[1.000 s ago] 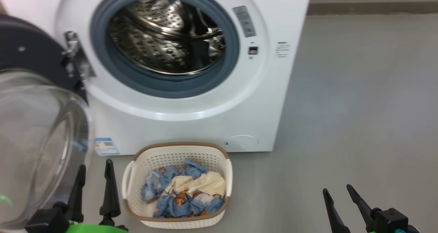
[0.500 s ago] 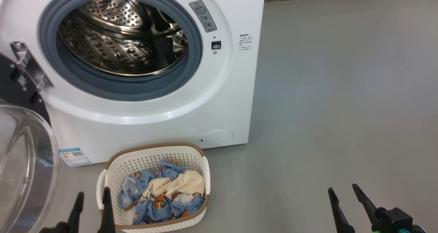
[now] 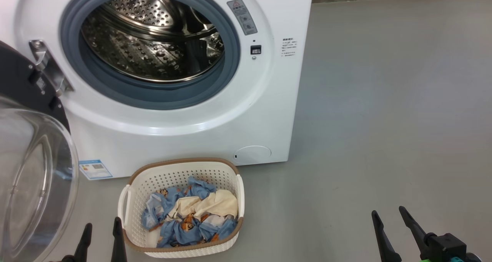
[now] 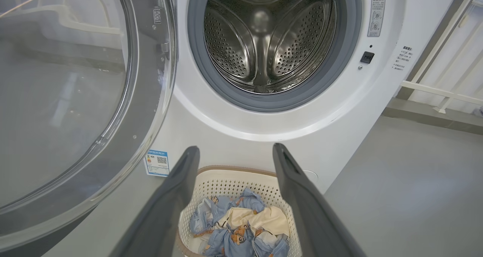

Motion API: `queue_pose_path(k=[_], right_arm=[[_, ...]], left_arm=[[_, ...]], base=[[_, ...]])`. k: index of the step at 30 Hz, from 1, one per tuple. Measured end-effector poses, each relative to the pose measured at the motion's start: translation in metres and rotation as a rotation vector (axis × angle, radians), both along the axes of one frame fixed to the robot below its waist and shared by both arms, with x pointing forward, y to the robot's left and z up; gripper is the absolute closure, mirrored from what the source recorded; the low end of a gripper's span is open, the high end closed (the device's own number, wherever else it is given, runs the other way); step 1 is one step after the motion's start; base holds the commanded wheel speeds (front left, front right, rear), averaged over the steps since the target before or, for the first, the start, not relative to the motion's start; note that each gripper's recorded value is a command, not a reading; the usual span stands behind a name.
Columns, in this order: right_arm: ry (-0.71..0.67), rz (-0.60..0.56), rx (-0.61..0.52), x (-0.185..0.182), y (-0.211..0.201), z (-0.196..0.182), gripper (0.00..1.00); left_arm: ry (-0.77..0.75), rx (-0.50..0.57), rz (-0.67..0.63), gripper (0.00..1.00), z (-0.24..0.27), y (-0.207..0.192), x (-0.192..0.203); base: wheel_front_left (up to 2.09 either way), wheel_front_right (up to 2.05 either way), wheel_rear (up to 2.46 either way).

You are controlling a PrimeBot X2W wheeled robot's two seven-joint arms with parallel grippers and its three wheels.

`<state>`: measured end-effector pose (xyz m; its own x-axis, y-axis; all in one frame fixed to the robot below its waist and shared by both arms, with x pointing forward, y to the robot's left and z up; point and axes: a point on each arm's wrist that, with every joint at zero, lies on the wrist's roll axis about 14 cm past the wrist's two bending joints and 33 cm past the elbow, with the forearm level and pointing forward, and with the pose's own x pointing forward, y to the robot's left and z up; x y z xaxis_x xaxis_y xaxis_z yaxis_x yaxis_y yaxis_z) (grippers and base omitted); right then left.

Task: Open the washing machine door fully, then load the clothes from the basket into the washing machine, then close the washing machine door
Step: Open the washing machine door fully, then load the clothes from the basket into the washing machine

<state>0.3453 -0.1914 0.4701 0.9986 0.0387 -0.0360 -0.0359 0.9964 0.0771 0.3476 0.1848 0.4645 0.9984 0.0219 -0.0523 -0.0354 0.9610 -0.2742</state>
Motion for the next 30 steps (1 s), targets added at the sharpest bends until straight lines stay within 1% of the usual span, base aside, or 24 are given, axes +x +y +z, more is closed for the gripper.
queue_pose_path(k=[13,30], right_arm=[[-0.005,0.041,-0.002,0.009,0.012,0.001,0.0],[-0.013,0.057,-0.001,0.011,0.018,0.004,0.0]], left_arm=[[0.025,0.01,0.043,0.0,-0.008,0.012,-0.009],[0.036,0.011,0.058,0.0,-0.011,0.015,-0.015]], base=[[0.0,0.0,0.0],[0.0,0.0,0.0]])
